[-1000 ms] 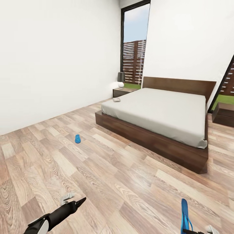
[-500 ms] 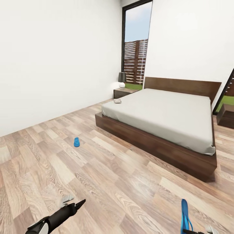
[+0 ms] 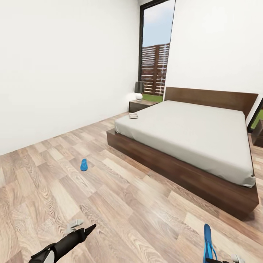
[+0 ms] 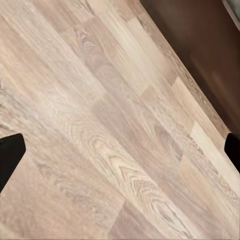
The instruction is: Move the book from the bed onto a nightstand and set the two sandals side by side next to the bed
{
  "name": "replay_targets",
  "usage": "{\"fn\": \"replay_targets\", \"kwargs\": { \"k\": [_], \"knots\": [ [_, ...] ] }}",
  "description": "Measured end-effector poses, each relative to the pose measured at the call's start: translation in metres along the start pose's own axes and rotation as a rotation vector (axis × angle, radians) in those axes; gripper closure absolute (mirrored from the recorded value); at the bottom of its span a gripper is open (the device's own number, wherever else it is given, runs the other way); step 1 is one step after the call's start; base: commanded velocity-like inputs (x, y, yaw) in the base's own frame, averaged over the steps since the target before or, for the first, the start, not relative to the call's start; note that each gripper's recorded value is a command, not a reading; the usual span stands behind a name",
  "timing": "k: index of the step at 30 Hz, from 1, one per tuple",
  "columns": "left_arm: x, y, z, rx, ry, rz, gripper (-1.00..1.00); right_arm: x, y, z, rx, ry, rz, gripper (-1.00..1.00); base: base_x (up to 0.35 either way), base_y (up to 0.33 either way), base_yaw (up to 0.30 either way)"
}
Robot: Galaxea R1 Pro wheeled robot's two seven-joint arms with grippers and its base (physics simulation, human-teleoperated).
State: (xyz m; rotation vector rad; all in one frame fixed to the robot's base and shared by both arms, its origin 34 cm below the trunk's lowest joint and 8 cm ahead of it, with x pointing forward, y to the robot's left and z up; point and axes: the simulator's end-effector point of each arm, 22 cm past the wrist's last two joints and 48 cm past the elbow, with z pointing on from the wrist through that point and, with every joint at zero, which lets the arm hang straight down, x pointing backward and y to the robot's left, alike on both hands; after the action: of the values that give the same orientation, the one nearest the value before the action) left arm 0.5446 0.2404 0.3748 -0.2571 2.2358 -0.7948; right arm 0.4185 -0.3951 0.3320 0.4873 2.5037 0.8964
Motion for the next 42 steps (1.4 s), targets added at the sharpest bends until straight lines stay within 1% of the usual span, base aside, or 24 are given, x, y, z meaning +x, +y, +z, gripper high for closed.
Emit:
{"fn": "replay_targets", "kwargs": {
  "k": [5,18,29,42],
  "knots": [
    [0.0001,0.0000,0.0000,0.000,0.000,0.000,-1.00,-0.0001,0.0001,0.0000,0.000,0.000,0.000,1.00,0.313,-0.103,0.188],
    [0.0002,0.0000,0.0000,0.000,0.000,0.000,-1.00,0.0000,0.0000,0.0000,0.000,0.000,0.000,1.00,0.313,-0.105,0.031],
    [0.0000,-0.0001,0.0001,0.000,0.000,0.000,-1.00,-0.0002,0.0001,0.0000,0.000,0.000,-0.001,1.00,0.313,-0.105,0.222],
    [0.0004,0.0001,0.0000,0.000,0.001,-0.001,-1.00,-0.0001,0.0000,0.0000,0.000,0.000,-0.001,1.00,0.313,-0.102,0.027]
  ]
}}
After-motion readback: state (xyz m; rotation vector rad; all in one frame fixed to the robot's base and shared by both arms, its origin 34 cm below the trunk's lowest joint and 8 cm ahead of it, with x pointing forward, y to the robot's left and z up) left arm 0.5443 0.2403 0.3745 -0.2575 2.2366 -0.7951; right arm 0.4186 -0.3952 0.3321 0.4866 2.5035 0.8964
